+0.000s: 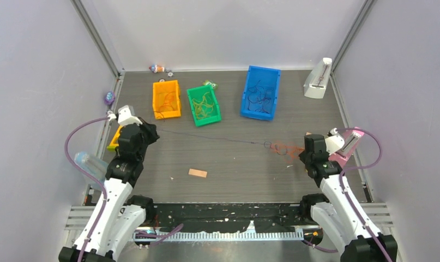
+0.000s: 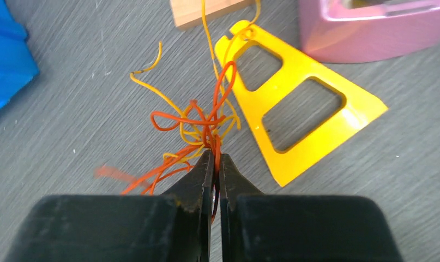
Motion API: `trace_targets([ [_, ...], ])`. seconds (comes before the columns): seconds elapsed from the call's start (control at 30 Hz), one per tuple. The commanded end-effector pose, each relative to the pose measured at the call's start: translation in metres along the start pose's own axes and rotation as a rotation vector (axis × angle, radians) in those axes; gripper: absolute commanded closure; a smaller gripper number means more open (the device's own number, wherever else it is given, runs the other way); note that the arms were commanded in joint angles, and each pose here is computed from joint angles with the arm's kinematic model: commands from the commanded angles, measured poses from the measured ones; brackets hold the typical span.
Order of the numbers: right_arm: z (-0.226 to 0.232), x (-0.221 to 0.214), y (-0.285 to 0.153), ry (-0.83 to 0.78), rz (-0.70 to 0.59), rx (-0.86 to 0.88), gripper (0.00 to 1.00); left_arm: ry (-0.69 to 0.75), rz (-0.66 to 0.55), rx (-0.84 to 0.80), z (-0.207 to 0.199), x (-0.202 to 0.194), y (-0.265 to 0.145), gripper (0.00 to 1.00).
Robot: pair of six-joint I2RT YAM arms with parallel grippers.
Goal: Untangle the cables
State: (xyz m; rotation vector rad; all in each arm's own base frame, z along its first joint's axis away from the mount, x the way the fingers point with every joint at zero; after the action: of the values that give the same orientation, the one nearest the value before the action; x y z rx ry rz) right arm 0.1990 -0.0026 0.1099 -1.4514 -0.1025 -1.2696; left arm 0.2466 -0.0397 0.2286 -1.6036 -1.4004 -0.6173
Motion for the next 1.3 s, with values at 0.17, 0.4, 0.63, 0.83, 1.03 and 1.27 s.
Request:
trace_targets([
  [0.17,-0.030,0.019,-0.011,0.154,-0.154,-0.120,0.95,-0.102,-0.139,0.196,0.025,0.028,-0.013,1.00],
  [0.4,0.016,0.005,-0.012,-0.120,0.015,0.237,0.75,-0.052,-0.076,-0.140,-0.025,0.038,-0.014,1.00],
  [0.63,0.067,0.005,-0.037,-0.342,0.047,0.668,0.04,0.022,0.130,-0.494,-0.096,0.046,-0.025,1.00],
  [0.83,0.119,0.034,-0.077,-0.555,-0.085,0.706,0.05,0.056,0.163,-0.582,-0.125,0.057,-0.037,1.00],
  [1.03,0.175,0.009,-0.098,-0.687,-0.061,1.054,0.03,0.099,0.156,-0.623,-0.143,0.087,-0.055,1.00],
  [1.27,0.214,-0.035,-0.065,-0.756,0.020,1.137,0.00,0.076,0.161,-0.730,-0.175,0.122,-0.073,1.00],
])
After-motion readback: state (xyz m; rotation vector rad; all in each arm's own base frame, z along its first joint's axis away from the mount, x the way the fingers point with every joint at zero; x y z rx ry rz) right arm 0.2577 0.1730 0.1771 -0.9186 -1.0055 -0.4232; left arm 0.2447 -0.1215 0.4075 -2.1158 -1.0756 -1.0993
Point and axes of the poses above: each gripper's point midway between its finger pads, its own y axis out along the fingers, its own z axis along the line the jaws close on, x = y × z, the point moved 5 cm from there along -y, back along the fingers, and after that the axes turned 4 degrees about -y, right-handed, at the moved point
